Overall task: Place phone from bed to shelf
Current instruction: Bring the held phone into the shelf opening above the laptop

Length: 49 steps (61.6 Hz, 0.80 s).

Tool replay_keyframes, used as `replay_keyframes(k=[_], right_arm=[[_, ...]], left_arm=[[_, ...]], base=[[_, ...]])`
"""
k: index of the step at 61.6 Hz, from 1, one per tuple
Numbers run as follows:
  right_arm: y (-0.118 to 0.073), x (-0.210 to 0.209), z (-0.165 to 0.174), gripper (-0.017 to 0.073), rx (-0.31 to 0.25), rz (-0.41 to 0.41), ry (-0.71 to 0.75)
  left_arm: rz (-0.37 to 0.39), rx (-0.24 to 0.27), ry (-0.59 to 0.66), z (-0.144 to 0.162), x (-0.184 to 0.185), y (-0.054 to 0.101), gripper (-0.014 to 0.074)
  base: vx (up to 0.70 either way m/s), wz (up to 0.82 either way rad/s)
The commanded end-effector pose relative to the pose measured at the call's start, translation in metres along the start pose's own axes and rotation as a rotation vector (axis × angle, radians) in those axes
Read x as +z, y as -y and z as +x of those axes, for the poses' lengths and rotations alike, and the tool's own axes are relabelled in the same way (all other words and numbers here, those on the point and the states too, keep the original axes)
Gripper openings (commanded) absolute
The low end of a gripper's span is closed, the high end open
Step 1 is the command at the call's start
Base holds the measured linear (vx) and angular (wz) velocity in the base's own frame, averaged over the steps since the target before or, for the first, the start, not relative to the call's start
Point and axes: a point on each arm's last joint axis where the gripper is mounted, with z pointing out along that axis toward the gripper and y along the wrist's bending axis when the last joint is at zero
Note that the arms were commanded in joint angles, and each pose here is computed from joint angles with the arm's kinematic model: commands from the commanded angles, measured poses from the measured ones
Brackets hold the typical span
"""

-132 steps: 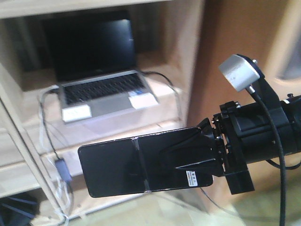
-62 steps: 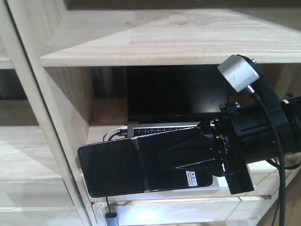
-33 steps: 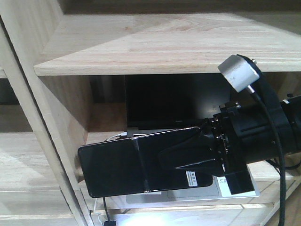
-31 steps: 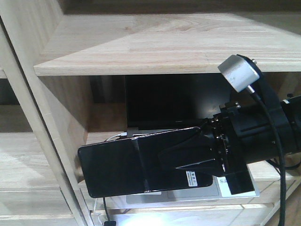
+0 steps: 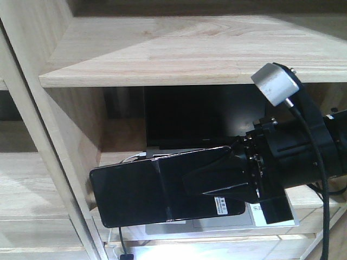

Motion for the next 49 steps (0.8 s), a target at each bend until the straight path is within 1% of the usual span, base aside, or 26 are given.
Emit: replay_keyframes(k=[1, 49], right_arm=[[-0.0192, -0.0071, -0.0099, -0.0001, -0.026, -0.096, 0.058], [-0.0193, -0.0071, -0.0098, -0.0001, -0.027, -0.098, 0.057]], left_arm=[[-0.005, -0.010, 0.077, -0.0061, -0.0005, -0.0006, 0.0001], [-0.005, -0.010, 0.077, -0.0061, -0.0005, -0.0006, 0.0001]], base=[[0.00, 0.00], [0.00, 0.00]])
